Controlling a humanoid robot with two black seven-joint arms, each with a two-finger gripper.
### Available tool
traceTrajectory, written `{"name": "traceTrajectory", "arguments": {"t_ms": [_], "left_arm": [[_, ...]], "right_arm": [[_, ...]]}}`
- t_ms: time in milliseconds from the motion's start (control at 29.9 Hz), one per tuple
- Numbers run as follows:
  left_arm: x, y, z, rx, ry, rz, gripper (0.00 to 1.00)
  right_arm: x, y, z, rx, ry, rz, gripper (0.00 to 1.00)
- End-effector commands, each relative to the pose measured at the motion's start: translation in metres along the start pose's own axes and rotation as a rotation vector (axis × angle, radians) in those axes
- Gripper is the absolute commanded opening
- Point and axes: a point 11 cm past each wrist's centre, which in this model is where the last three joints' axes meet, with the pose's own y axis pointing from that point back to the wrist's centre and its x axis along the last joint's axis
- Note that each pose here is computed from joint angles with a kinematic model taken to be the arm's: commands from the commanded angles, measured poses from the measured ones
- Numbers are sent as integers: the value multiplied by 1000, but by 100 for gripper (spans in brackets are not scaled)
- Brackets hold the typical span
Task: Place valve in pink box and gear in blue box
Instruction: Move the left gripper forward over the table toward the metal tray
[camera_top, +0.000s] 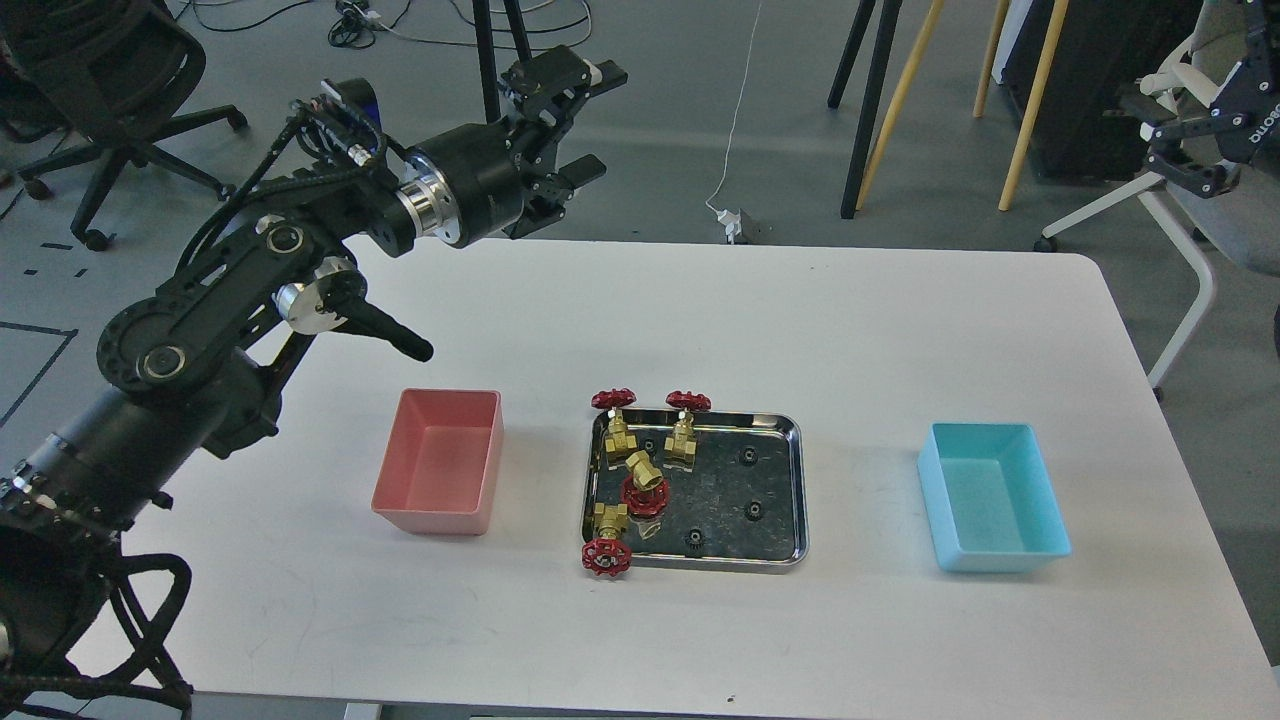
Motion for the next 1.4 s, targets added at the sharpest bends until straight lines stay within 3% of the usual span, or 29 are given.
{"name": "traceTrajectory", "arguments": {"t_ms": [0, 267, 368, 468, 668, 802, 869, 1203, 1370], "left_arm": [[8, 5, 13, -65, -11, 11, 100], [19, 26, 51, -474, -7, 17, 100], [28, 33, 47, -481, 11, -40, 100], [49, 40, 45, -519, 11, 40, 100], [59, 35, 40, -496, 20, 113, 100], [46, 31, 19, -311, 3, 4, 100], [41, 34, 18, -286, -29, -16, 100], [-24, 18, -1, -212, -535, -77, 100], [-68, 18, -39, -199, -825, -120, 100]], "right_arm": [[-1, -2, -3, 6, 3, -3, 100], [-3, -6, -16, 36, 14, -8, 100], [-3, -6, -17, 43, 14, -10, 100], [-3, -6, -21, 57, 14, -10, 100], [0, -5, -24, 64, 20, -1, 99], [-2, -6, -21, 42, 22, -7, 99], [-3, -6, -20, 35, 24, -11, 99], [-20, -26, -53, 13, 172, -56, 99], [-22, -35, -65, 3, 216, -56, 99]]}}
